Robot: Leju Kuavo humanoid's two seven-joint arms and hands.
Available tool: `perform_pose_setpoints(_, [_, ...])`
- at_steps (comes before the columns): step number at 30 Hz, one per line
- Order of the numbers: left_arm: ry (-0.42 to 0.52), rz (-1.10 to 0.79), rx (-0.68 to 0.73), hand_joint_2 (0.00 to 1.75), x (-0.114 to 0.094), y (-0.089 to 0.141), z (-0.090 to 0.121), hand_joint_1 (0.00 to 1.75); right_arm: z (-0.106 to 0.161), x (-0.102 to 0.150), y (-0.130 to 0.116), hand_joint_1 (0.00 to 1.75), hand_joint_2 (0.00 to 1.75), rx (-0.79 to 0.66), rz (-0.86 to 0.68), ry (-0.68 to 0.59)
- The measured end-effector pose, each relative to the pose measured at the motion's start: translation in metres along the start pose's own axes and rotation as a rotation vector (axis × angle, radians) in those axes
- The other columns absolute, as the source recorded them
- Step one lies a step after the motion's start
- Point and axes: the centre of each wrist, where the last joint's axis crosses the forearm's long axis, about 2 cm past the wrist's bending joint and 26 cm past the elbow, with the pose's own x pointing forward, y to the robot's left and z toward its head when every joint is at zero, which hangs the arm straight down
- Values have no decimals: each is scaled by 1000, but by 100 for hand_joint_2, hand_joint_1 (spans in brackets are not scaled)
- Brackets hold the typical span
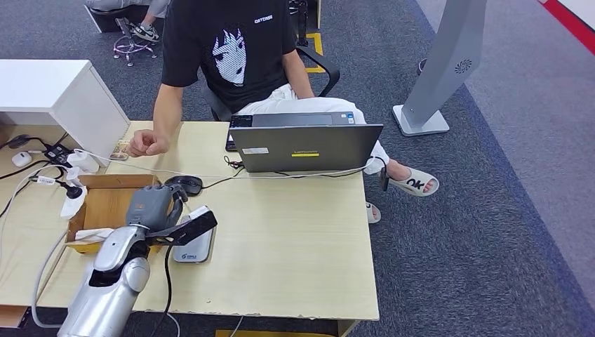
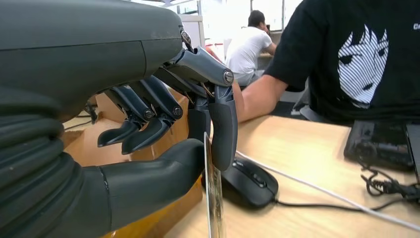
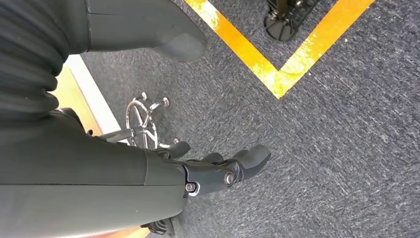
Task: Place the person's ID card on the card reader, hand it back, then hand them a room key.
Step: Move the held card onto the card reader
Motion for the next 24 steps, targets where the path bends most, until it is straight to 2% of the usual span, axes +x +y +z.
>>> perform_pose_setpoints(12, [-25, -17, -145, 175, -4, -19, 8, 175, 0, 0, 0, 0, 175, 0, 4, 0])
perform_pose_setpoints(24, [-4, -6, -145, 175, -6, -23, 10, 175, 0, -1, 0, 0, 175, -1, 1, 2])
